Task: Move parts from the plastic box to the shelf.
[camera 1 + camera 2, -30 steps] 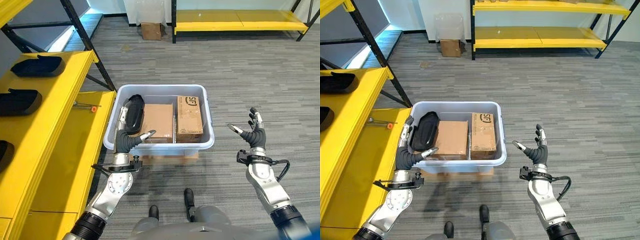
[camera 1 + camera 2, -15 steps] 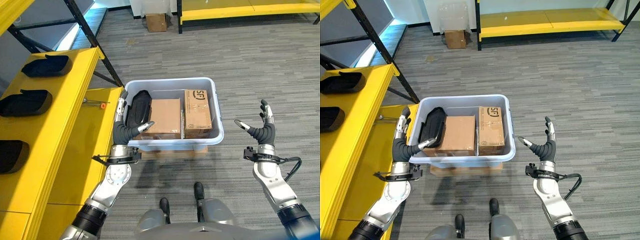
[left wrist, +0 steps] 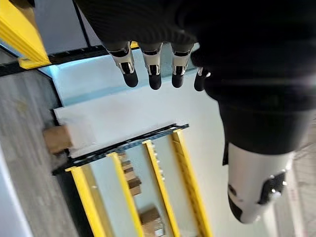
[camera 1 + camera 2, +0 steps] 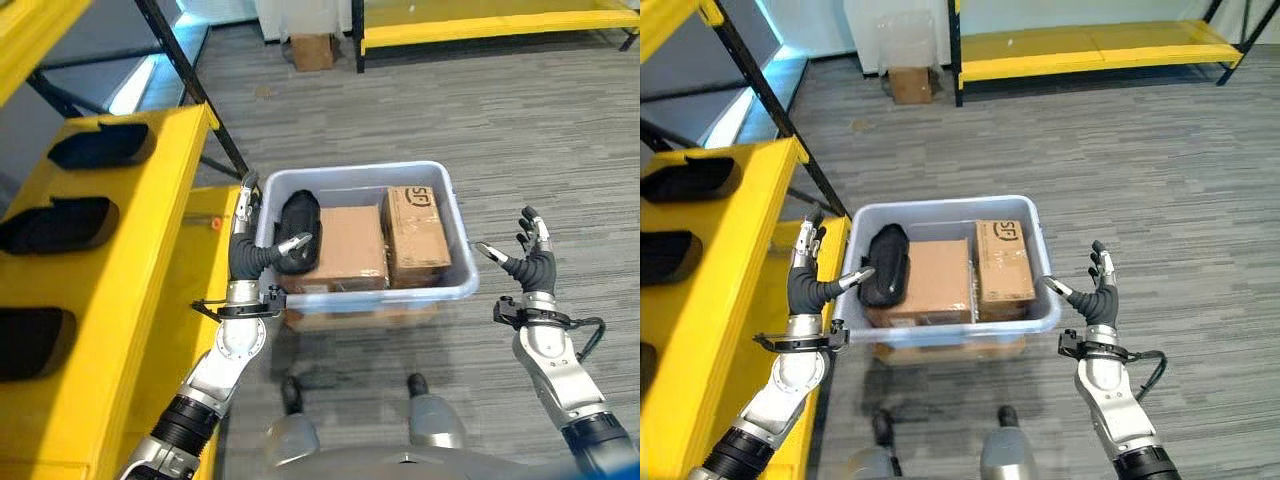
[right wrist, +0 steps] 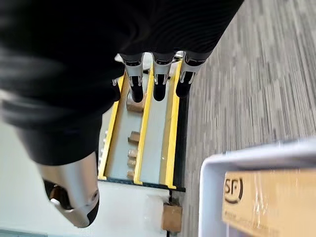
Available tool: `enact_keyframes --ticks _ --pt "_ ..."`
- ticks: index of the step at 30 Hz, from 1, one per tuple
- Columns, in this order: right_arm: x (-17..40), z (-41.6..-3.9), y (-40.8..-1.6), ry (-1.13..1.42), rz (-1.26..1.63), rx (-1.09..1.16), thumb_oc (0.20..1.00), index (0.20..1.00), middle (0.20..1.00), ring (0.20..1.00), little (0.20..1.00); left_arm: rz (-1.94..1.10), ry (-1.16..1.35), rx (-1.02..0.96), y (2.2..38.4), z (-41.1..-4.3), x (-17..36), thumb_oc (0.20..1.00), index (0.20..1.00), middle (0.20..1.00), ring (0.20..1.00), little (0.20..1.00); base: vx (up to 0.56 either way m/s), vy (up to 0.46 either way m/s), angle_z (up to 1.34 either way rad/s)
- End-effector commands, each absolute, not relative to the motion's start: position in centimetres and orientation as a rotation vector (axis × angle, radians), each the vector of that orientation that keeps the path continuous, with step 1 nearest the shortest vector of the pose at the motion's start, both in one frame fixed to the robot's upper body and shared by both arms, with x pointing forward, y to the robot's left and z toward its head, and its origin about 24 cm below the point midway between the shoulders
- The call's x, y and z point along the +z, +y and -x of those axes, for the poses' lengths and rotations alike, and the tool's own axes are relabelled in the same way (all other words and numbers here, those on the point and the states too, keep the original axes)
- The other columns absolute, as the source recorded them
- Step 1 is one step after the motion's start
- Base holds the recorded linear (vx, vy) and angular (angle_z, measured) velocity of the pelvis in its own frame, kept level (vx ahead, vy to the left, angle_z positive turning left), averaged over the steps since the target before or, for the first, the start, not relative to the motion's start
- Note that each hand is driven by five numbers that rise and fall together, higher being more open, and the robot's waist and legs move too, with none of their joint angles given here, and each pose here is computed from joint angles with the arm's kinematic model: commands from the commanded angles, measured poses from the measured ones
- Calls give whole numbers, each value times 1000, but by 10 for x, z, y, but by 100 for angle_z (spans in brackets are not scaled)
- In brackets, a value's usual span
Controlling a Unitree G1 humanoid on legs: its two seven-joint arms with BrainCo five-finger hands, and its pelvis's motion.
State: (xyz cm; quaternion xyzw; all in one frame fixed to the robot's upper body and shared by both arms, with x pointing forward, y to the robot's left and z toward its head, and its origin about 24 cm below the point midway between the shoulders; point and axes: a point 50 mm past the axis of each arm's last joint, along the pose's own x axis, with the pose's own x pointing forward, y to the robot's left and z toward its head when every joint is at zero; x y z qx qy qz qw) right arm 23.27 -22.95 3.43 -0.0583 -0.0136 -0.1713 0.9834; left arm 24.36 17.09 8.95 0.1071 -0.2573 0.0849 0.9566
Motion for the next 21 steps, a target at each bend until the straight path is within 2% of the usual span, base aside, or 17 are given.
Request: enact_keyframes --ticks 1,11,21 --pt "49 -240 -232 -89 65 -348 1000 1000 1000 1000 1000 -153 -602 201 178 -237 104 1000 1000 1000 1000 1000 120 165 6" --pt "59 -246 -216 -134 18 -318 1000 1000 1000 1000 1000 -203 -549 154 176 -236 100 1000 1000 1000 1000 1000 99 72 8" --pt "90 -277 -189 -255 6 -277 1000 1000 1000 1000 1000 -164 -623 32 158 -242 120 1000 1000 1000 1000 1000 -3 -44 14"
